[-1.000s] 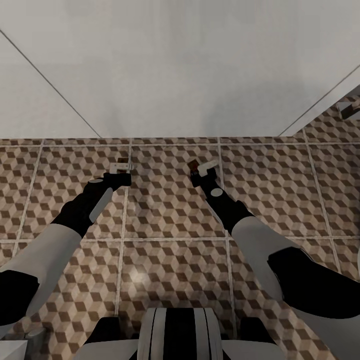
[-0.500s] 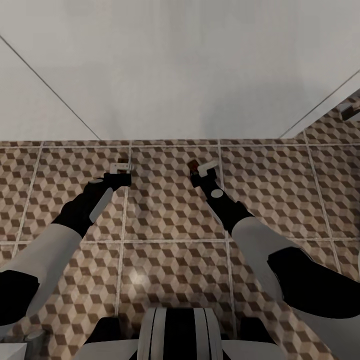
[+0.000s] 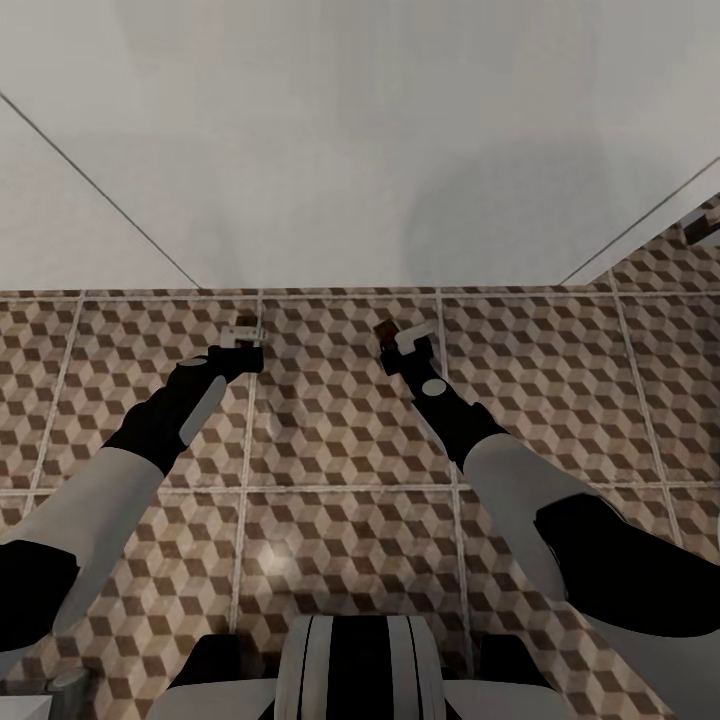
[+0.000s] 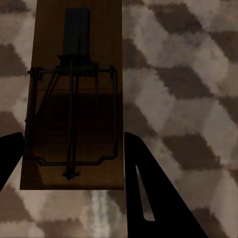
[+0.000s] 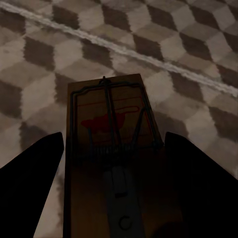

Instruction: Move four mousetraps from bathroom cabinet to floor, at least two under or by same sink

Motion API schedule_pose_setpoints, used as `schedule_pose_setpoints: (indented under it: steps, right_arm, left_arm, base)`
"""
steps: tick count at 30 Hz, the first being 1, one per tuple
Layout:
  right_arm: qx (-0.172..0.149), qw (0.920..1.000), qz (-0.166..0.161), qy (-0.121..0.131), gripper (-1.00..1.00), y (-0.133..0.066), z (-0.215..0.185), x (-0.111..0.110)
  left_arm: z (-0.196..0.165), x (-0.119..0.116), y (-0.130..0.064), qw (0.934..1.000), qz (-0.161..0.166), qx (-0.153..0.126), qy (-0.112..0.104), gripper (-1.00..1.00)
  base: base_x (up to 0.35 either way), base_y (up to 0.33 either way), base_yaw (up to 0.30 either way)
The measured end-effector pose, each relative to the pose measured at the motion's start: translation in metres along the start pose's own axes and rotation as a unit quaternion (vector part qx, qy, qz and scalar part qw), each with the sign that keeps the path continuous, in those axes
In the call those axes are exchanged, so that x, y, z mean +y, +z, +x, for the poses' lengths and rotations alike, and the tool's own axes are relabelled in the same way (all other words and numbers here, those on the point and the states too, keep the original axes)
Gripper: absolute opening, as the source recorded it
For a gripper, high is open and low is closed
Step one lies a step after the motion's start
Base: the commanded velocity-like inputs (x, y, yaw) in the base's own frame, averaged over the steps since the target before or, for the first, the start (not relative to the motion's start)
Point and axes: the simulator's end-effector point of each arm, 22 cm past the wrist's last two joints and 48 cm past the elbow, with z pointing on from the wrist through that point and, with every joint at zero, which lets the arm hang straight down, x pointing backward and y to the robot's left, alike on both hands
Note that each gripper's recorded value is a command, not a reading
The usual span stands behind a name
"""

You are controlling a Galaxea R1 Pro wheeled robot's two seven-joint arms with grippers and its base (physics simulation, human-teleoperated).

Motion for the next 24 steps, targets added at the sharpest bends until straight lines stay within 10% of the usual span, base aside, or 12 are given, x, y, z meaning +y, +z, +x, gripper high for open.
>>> schedule_pose_setpoints:
  steps: [24]
  right_arm:
    - [-0.010, 0.9999, -0.006, 0.002, -1.00, -0.003, 0.009, 0.005]
  left_arm:
    - [0.002, -0.001, 0.000, 1.0000, 0.002, -0.001, -0.001, -1.00]
  base:
    - [0.095, 0.000, 0.000]
